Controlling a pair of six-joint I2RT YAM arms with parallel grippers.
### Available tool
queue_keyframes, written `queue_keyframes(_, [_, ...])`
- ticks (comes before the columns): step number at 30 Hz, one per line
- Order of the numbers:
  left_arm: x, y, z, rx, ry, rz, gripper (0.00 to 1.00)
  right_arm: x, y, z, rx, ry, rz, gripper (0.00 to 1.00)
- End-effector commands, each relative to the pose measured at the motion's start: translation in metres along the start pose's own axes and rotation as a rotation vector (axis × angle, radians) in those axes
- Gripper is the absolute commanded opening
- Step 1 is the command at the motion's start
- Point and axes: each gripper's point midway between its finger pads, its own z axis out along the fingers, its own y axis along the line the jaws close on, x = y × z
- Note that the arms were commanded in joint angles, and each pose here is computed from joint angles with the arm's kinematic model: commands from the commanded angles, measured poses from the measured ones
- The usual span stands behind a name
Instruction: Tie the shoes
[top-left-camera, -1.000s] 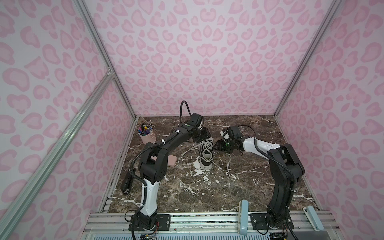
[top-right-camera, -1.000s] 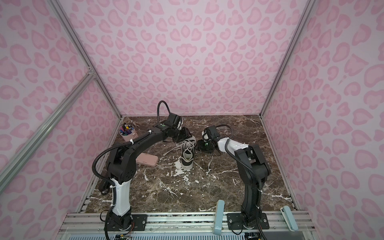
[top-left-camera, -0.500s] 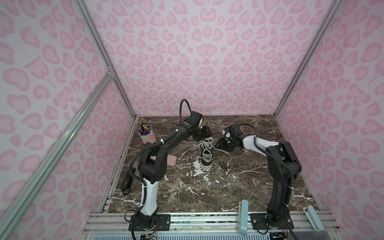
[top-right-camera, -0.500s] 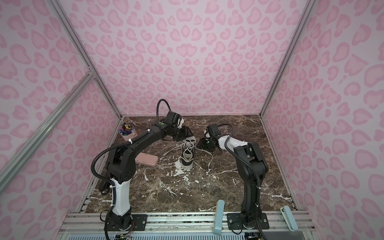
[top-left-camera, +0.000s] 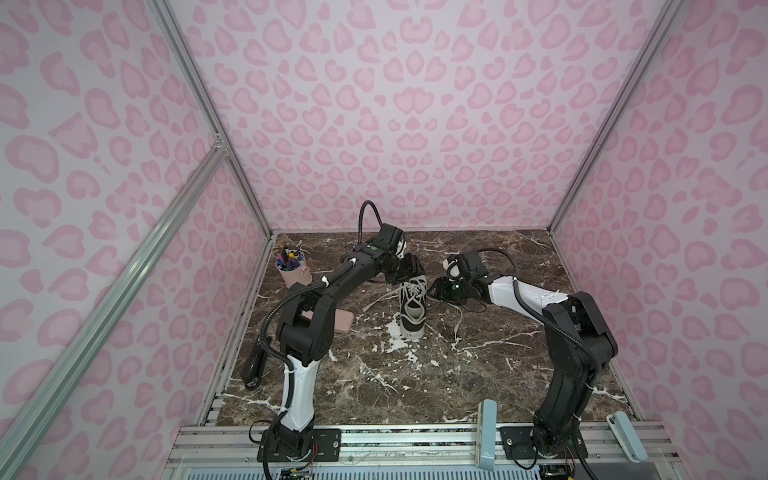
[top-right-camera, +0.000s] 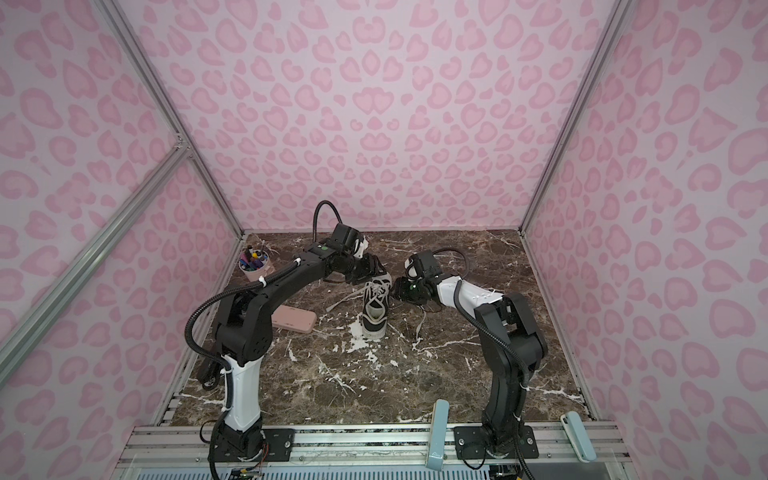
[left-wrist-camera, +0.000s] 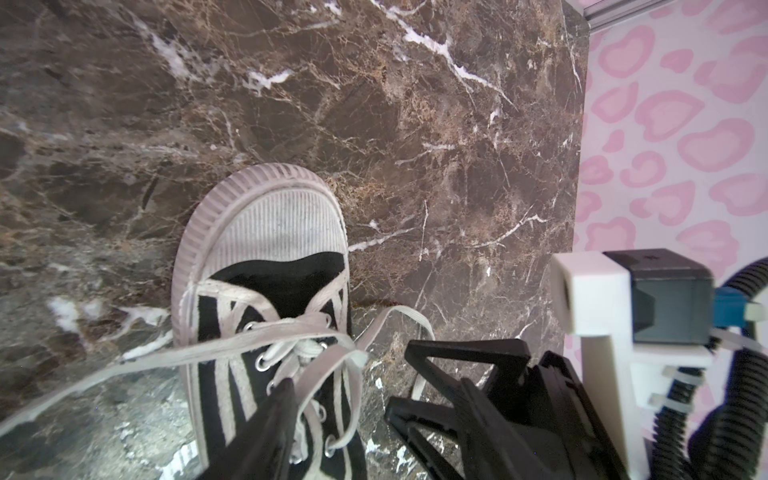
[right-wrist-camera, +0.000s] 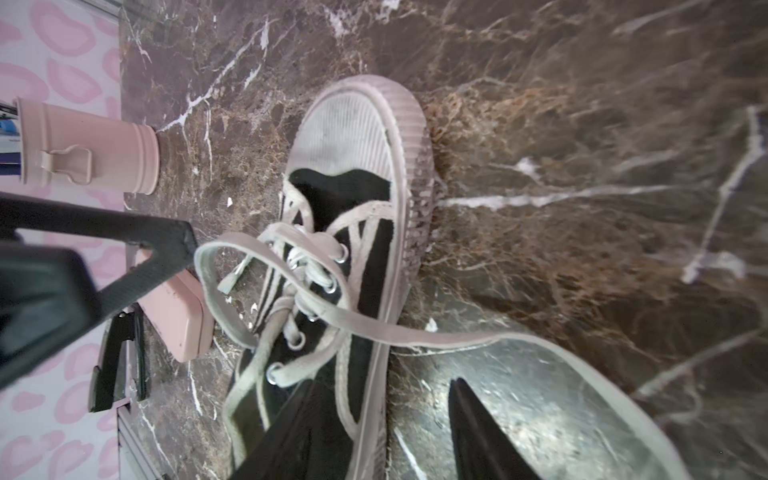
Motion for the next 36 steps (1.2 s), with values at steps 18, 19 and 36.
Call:
queue_keyframes(18, [-0.002,-0.003,-0.001,0.060,0.001,-0.029,0.64,-0.012,0.011,0.033,-0.046,0.009,0.060,0.25])
queue_keyframes(19, [-0.002,-0.003,-0.002,0.055,-0.001,-0.026,0.64,-0.014,0.007,0.035,-0.033,0.007,0.071,0.25])
queue_keyframes(36, [-0.020,0.016,-0.054,-0.091,-0.097,0.044,0.67,-0.017,0.001,0.017,0.018,-0.003,0.083,0.35])
